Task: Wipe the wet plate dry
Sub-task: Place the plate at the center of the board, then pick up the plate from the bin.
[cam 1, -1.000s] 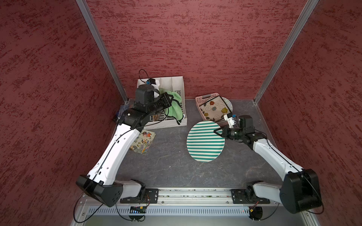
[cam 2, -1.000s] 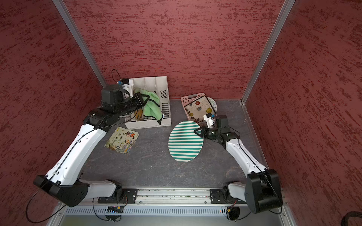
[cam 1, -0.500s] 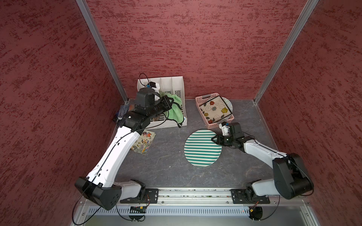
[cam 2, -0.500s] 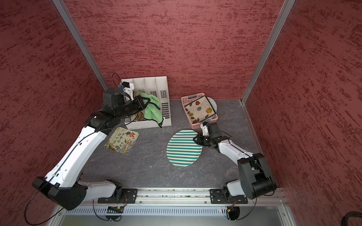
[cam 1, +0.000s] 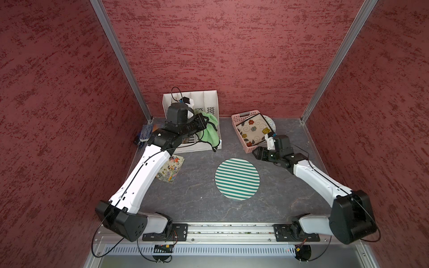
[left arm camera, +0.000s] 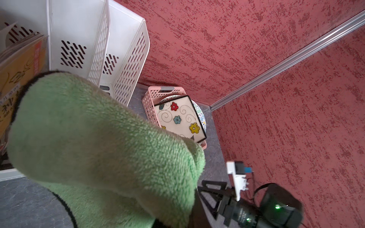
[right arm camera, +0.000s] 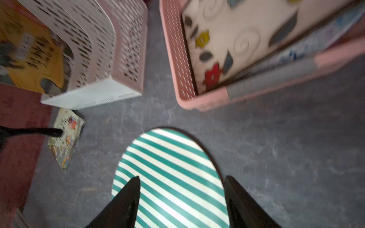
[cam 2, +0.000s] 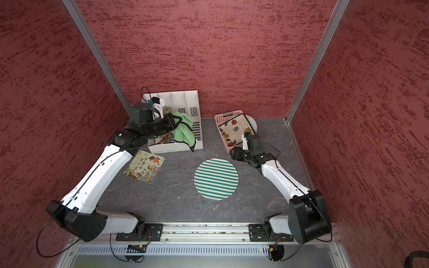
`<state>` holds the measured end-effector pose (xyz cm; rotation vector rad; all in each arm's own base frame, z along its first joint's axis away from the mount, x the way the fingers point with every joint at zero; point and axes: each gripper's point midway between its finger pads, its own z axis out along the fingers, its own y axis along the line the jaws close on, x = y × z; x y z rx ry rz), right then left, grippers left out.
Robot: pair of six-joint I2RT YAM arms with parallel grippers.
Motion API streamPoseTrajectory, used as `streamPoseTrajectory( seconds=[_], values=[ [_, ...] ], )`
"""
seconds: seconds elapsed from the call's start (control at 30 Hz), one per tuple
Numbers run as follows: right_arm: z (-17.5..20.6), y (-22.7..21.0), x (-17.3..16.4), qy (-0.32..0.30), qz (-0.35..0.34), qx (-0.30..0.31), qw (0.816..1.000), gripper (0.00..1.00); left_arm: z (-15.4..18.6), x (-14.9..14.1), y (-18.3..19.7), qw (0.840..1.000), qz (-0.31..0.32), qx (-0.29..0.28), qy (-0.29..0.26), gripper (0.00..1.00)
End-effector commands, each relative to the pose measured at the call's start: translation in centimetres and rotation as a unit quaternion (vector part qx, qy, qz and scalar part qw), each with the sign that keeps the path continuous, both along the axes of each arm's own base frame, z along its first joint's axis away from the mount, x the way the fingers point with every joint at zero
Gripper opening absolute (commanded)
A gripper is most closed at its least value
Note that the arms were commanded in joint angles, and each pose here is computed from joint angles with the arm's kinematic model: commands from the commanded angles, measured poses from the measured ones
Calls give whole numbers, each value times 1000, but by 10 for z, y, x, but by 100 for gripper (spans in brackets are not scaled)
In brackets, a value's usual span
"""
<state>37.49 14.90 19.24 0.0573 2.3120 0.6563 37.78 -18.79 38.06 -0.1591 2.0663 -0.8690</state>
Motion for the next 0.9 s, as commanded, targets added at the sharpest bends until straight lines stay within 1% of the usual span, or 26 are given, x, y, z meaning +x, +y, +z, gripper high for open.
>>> streamPoseTrajectory(
  seconds=[0.0,0.13,0.2,0.23,0.3,0.4,0.5,0.6,0.77,0.87],
  values=[
    [29,-24,53,-8,-43,-11,999,65,13,-1,-3,999,-22,16,-22,0],
    [27,-47,120,6,-61,-49,997,65,10,0,-10,999,-36,7,-17,0],
    [18,-58,152,15,-70,-73,995,65,8,0,-14,999,-46,0,-12,0],
    [19,-62,164,18,-74,-80,994,66,8,0,-16,999,-49,-3,-11,0],
    [1,-69,187,43,-79,-92,992,68,6,0,-19,998,-57,-6,-7,0],
    [-10,-74,211,57,-85,-105,989,69,4,-1,-21,998,-60,-7,-2,0],
    [-23,-81,226,62,-90,-128,986,73,2,1,-21,998,-61,-7,0,0],
    [-39,-85,233,73,-85,-143,983,78,0,3,-21,998,-62,-5,5,0],
    [-76,-88,224,122,-72,-143,980,78,-4,7,-19,998,-63,-4,12,0],
    [-89,-89,217,138,-66,-150,977,80,-5,11,-20,998,-63,-6,14,0]
  ],
)
